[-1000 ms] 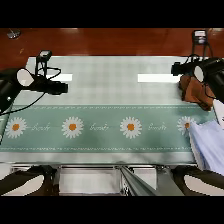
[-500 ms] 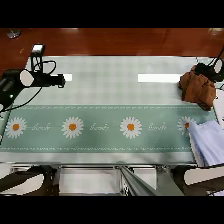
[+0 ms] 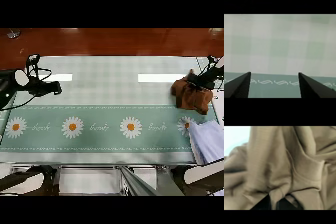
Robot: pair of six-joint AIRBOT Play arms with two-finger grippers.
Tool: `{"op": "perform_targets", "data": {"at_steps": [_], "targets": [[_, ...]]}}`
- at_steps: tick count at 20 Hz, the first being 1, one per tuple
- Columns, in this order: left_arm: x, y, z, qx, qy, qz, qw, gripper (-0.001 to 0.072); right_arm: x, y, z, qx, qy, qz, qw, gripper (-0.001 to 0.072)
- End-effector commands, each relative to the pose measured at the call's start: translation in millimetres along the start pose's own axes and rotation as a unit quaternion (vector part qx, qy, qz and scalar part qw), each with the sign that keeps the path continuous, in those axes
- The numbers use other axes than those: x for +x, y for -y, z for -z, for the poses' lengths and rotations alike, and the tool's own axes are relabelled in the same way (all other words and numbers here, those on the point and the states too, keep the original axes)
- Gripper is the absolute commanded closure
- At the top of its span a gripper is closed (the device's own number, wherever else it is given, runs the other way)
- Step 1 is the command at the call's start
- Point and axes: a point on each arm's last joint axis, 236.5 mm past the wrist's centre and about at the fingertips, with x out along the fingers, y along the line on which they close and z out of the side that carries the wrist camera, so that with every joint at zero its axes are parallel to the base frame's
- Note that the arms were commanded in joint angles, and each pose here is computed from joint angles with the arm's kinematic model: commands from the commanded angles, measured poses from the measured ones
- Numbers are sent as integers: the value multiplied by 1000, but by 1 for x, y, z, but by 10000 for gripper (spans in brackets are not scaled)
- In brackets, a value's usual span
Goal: Fold the shirts.
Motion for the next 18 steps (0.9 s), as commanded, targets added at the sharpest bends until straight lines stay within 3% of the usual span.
{"op": "perform_targets", "data": {"at_steps": [1,6,11,18], "targets": [[-9,11,13,-14,-25,24,999,3,-72,-30,-26,-39,86,-46,994,692],[-76,25,-2,-3,49,47,998,3,-243,-56,-56,-69,304,-66,948,691],[-140,57,37,7,118,112,987,3,-390,-108,-17,-132,451,-106,876,692],[-164,74,91,11,151,161,975,4,-552,-189,55,-216,564,-207,770,692]]}}
